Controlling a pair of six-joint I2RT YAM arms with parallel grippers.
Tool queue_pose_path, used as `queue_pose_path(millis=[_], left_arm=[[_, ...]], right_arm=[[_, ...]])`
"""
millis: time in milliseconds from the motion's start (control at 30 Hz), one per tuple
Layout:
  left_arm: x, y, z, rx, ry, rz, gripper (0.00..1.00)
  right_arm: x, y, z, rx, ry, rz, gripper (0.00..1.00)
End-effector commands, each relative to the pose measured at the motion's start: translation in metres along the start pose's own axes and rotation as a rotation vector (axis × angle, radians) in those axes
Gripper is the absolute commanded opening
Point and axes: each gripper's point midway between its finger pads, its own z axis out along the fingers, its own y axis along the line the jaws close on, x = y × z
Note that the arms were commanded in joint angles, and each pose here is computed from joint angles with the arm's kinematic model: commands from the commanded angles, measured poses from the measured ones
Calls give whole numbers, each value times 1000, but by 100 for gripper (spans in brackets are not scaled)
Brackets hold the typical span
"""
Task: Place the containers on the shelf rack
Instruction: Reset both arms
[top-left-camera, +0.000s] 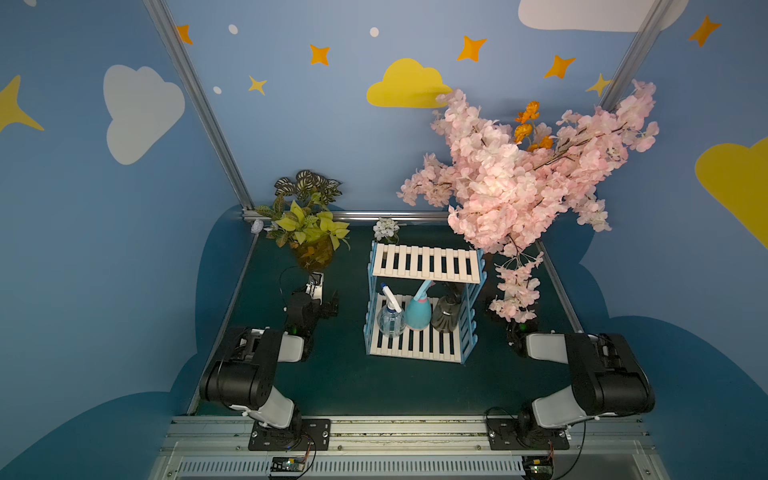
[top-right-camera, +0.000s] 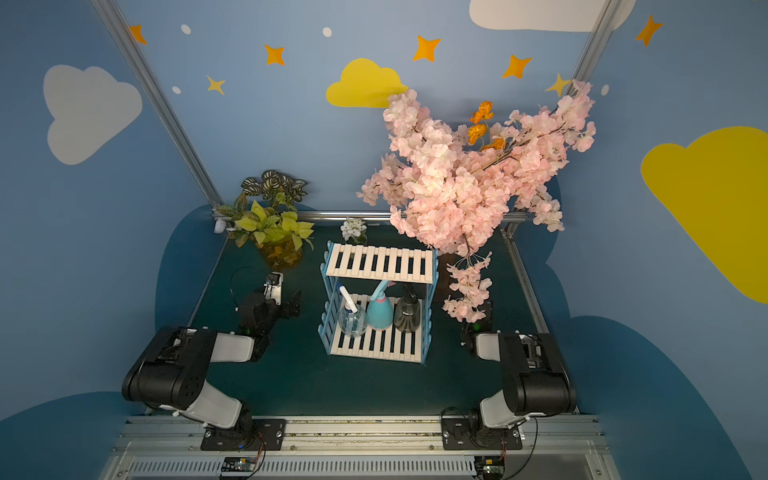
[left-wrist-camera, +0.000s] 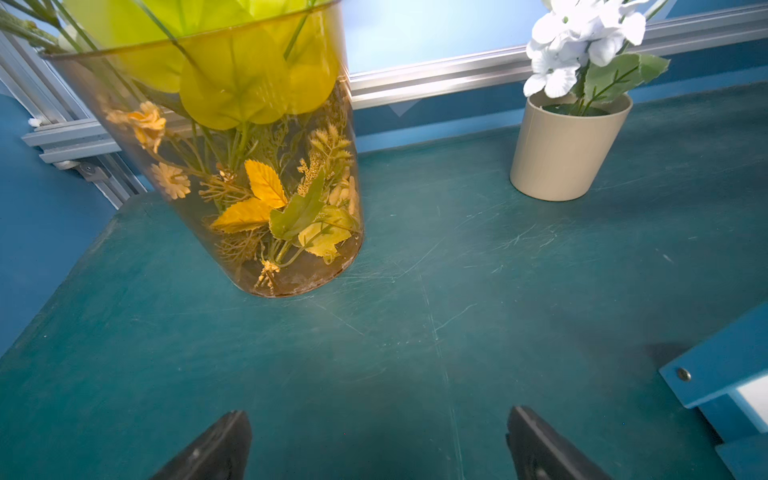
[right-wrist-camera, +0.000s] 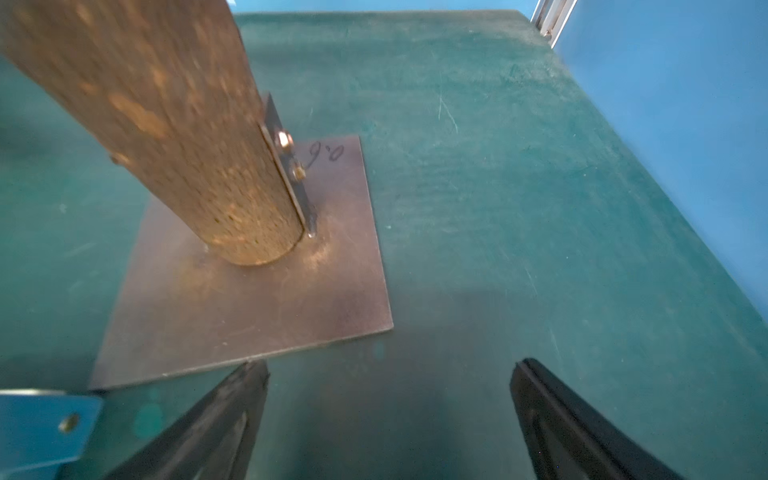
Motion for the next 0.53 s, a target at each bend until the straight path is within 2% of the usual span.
queue_pose_path(millis=[0,500], left_arm=[[0,-2,0,12,-7,-1,100],[-1,-2,1,14,-9,0,100]], right_arm=[[-30,-1,1,-30,-49,-26,97],[-30,-2,0,-32,-47,-23,98]])
